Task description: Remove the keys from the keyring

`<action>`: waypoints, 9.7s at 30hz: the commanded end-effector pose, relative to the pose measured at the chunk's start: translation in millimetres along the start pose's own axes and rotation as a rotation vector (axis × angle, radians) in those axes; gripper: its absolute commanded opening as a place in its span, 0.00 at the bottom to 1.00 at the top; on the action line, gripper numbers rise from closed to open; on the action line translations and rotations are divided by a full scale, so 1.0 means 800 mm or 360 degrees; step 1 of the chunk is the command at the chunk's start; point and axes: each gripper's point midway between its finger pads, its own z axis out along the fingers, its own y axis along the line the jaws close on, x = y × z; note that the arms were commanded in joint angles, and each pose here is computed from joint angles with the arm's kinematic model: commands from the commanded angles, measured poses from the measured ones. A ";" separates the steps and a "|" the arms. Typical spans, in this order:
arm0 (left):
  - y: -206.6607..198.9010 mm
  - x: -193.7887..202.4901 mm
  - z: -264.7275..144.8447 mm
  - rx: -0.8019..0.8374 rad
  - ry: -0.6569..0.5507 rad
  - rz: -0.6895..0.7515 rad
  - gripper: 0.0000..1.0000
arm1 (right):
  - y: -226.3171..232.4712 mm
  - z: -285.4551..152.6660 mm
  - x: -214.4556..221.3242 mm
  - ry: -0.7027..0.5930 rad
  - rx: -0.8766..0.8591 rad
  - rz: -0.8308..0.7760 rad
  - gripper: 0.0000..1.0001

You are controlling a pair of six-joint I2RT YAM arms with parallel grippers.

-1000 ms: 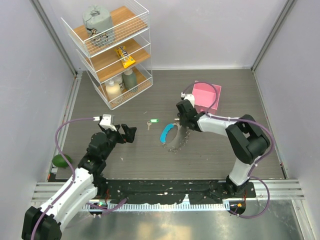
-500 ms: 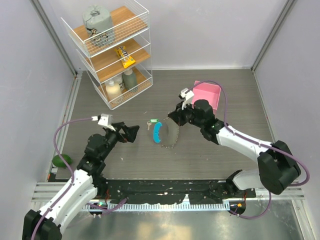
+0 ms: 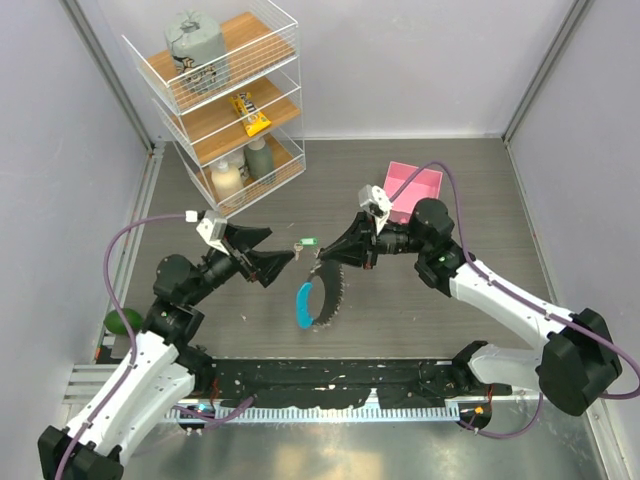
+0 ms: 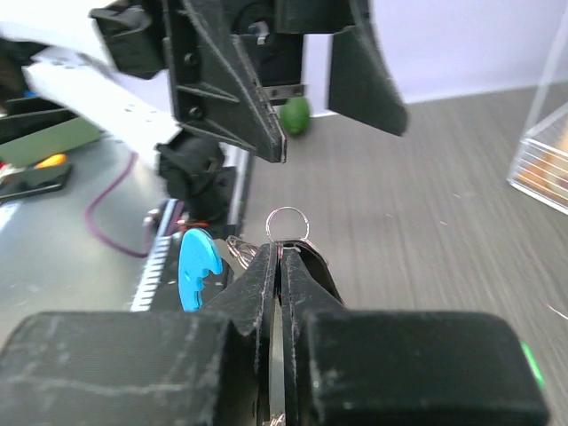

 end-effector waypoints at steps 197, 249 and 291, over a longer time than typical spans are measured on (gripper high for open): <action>-0.164 -0.015 0.029 0.0852 0.0250 0.0634 0.00 | 0.058 -0.046 -0.071 -0.0215 0.0170 -0.0134 0.45; -0.165 -0.014 0.024 0.0791 0.0239 0.0629 0.00 | 0.086 -0.040 -0.035 -0.0036 0.0186 -0.0249 0.05; -0.163 0.053 0.046 0.0756 0.0752 0.0169 0.00 | 0.100 -0.071 -0.099 -0.0654 0.0276 -0.0914 0.05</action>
